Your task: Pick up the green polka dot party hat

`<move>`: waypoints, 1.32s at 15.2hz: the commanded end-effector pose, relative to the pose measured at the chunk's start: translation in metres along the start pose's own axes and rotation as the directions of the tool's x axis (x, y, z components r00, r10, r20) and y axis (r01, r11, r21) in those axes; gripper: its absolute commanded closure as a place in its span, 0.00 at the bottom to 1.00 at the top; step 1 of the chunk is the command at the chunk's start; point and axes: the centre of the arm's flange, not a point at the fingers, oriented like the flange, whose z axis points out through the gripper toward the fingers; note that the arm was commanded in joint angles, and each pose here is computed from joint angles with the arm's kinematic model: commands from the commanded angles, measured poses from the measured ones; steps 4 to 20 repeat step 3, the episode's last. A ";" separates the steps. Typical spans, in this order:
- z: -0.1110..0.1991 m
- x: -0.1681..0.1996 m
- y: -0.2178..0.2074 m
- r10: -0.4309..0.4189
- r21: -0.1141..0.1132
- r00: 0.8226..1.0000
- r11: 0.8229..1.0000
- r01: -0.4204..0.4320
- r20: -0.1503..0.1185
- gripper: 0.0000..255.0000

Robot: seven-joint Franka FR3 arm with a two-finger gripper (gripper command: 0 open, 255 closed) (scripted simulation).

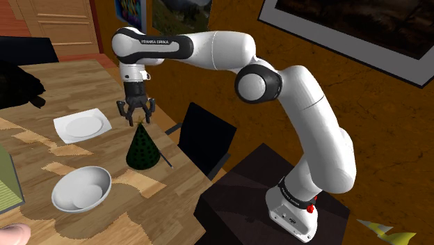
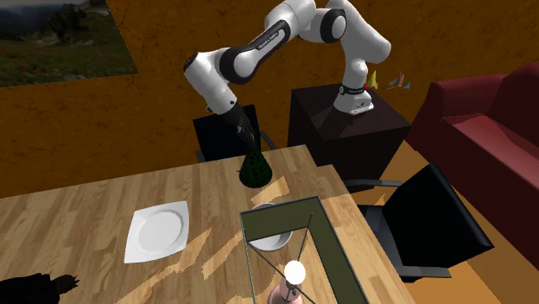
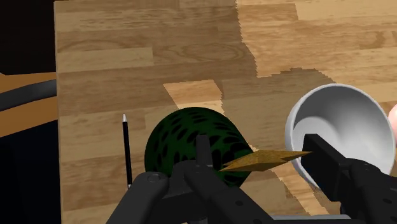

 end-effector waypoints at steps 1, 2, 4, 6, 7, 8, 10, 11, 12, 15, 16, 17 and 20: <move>-0.009 -0.006 -0.002 -0.001 0.001 1.000 1.000 0.001 -0.001 1.00; -0.010 -0.006 -0.002 -0.001 0.001 1.000 1.000 0.001 -0.001 1.00; -0.010 -0.006 -0.002 -0.001 0.001 1.000 1.000 0.001 -0.001 1.00; -0.010 -0.006 -0.002 -0.001 0.001 1.000 1.000 0.001 -0.001 1.00; -0.010 -0.006 -0.002 -0.001 0.001 1.000 1.000 0.001 -0.001 1.00; -0.010 -0.006 -0.002 -0.001 0.001 1.000 1.000 0.001 -0.001 1.00; -0.010 -0.006 -0.002 -0.001 0.001 1.000 1.000 0.001 -0.001 1.00; -0.010 -0.006 -0.002 -0.001 0.001 1.000 1.000 0.001 -0.001 1.00; -0.010 -0.006 -0.002 -0.001 0.001 1.000 1.000 0.001 -0.001 1.00; -0.010 -0.006 -0.002 -0.001 0.001 1.000 1.000 0.001 -0.001 1.00; -0.010 -0.006 -0.002 -0.001 0.001 1.000 1.000 0.001 -0.001 1.00; -0.010 -0.006 -0.002 -0.001 0.001 1.000 1.000 0.001 -0.001 1.00; -0.010 -0.006 -0.002 -0.001 0.001 1.000 1.000 0.001 -0.001 1.00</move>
